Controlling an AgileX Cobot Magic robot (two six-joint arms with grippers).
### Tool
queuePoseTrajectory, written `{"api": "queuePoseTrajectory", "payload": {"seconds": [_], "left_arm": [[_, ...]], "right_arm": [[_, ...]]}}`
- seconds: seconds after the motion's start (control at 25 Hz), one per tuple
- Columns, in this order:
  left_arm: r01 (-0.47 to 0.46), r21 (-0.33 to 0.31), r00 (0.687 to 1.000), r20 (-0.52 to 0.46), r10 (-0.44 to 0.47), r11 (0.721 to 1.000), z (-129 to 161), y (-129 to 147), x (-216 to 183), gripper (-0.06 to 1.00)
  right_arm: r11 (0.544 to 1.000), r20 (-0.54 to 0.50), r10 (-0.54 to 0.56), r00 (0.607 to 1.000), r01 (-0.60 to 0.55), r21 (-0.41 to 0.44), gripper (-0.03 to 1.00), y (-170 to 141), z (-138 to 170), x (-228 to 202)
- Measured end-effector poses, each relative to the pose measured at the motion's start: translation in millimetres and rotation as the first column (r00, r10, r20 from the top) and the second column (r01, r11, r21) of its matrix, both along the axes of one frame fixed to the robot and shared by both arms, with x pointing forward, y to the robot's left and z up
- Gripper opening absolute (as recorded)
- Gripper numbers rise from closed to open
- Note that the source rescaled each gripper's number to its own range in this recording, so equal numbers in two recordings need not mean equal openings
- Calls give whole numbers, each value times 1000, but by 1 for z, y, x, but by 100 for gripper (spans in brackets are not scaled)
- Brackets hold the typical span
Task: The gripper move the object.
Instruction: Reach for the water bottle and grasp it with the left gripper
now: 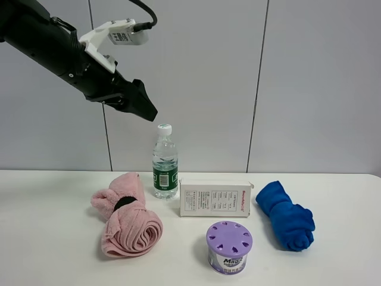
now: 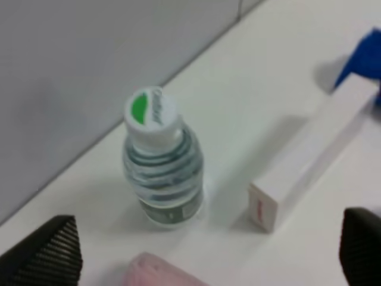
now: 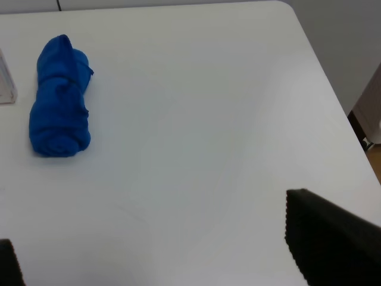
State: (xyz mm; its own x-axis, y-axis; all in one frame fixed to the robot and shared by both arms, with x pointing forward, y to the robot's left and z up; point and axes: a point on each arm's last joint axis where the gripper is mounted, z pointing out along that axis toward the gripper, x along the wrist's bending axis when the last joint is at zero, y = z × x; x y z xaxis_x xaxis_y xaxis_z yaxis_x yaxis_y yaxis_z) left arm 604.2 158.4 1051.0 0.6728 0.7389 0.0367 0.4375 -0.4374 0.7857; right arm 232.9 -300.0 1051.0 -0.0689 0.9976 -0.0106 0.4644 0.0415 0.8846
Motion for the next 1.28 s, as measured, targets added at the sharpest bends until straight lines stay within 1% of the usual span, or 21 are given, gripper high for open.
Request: {"api": "queuePoseTrajectory", "payload": {"seconds": [0.08,0.16,0.2,0.24,0.32,0.36,0.4,0.48,0.56,0.6,0.64,0.76,0.84,0.96,1.08,1.2,1.28], "left_arm": [[10,33,1000,-22,-9,999,-5,0,0,99],[-22,78,998,-56,26,997,-13,4,2,99],[-57,88,995,-82,65,994,-17,7,3,99],[-87,116,991,-94,98,989,-20,10,4,99],[-197,130,967,-134,214,972,-24,16,6,99],[-257,120,949,-157,274,959,-25,18,6,99],[-336,98,916,-195,349,937,-25,21,6,99],[-490,53,828,-283,483,870,-27,24,6,99],[-568,58,768,-322,554,821,-29,25,4,99],[-589,68,749,-330,575,806,-29,25,3,99],[-595,75,742,-333,582,801,-30,23,2,99],[-585,88,746,-331,578,806,-30,14,-2,99],[-565,83,767,-314,560,821,-24,4,-2,99],[-517,70,820,-246,517,853,-8,-10,-1,99],[-430,91,879,-185,440,898,-1,-24,-3,99],[-310,104,930,-176,324,945,-1,-34,-6,99],[-224,106,955,-173,240,969,-4,-39,-7,99]], "right_arm": [[1000,0,0,1000,0,0,100,0,0,0],[1000,0,0,1000,0,0,100,0,0,0],[1000,0,0,1000,0,0,100,0,0,0],[1000,0,0,1000,0,0,100,0,0,0],[1000,0,0,1000,0,0,100,0,0,0],[1000,0,0,1000,0,0,100,0,0,0],[1000,0,0,1000,0,0,100,0,0,0],[1000,0,0,1000,0,0,100,0,0,0],[1000,0,0,1000,0,0,100,0,0,0],[1000,0,0,1000,0,0,100,0,0,0],[1000,0,0,1000,0,0,100,0,0,0],[1000,0,0,1000,0,0,100,0,0,0],[1000,0,0,1000,0,0,100,0,0,0],[1000,0,0,1000,0,0,100,0,0,0],[1000,0,0,1000,0,0,100,0,0,0],[1000,0,0,1000,0,0,100,0,0,0],[1000,0,0,1000,0,0,100,0,0,0]]}}
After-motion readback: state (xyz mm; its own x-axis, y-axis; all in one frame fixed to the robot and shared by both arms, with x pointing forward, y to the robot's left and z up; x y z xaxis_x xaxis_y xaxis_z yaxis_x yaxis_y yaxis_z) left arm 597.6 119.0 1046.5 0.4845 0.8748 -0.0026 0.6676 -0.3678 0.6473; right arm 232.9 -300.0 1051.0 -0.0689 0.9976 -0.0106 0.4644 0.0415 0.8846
